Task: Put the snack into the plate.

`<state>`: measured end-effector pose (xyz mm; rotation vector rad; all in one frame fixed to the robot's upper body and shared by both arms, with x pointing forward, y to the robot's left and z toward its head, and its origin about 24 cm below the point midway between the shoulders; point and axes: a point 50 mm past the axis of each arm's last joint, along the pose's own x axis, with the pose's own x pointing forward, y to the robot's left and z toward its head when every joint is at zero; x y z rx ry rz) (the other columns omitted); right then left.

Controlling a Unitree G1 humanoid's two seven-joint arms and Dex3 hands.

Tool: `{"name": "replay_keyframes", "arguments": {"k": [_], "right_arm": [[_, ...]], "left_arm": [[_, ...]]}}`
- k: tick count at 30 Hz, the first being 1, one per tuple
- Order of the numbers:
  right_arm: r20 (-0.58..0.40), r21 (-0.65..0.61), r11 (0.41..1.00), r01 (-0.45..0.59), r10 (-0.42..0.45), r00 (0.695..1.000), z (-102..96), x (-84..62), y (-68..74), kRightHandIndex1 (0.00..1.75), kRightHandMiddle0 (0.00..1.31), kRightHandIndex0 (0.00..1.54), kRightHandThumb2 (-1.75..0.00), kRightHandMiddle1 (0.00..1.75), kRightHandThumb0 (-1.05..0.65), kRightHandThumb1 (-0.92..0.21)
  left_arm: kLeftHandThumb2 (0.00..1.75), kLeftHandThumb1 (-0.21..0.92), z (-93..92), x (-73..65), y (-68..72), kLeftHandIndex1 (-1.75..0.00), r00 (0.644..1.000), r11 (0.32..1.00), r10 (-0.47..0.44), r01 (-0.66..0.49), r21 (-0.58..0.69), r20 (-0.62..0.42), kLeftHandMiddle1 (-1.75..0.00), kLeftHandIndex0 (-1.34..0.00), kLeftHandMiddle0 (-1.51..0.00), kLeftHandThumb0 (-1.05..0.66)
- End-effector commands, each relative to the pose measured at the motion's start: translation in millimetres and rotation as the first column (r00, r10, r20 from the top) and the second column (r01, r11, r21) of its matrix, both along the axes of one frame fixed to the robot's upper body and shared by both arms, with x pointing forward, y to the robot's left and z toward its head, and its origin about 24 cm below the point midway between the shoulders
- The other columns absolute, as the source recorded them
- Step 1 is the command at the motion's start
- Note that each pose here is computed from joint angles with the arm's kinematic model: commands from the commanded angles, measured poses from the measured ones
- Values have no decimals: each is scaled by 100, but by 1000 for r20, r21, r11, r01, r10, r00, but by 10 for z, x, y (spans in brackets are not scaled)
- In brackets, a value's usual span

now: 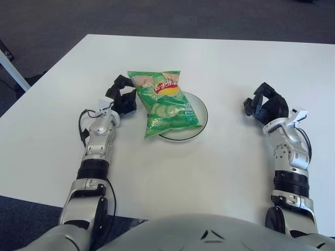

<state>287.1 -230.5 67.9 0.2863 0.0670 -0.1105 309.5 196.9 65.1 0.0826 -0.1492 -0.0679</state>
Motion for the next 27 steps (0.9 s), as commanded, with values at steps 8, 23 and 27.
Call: {"name": "replay_keyframes", "arguments": {"k": [8, 23, 27], "right_arm": [[-146, -199, 980, 17, -46, 988, -301, -168, 155, 175, 68, 135, -141, 175, -51, -24], [-198, -285, 957, 52, -112, 974, -278, -186, 178, 175, 63, 130, -135, 175, -49, -29], [-211, -271, 961, 53, -113, 971, -273, -180, 177, 175, 63, 130, -134, 175, -49, -29]], "left_arm": [[89, 65, -276, -141, -25, -175, 994, 1000, 13, -16, -22, -105, -175, -36, -107, -39], [92, 63, -274, -100, -43, -175, 994, 998, -41, 37, -42, -101, -175, -38, -110, -39], [92, 63, -274, -86, -48, -175, 994, 998, -48, 44, -46, -102, -175, -38, -110, -39]]}}
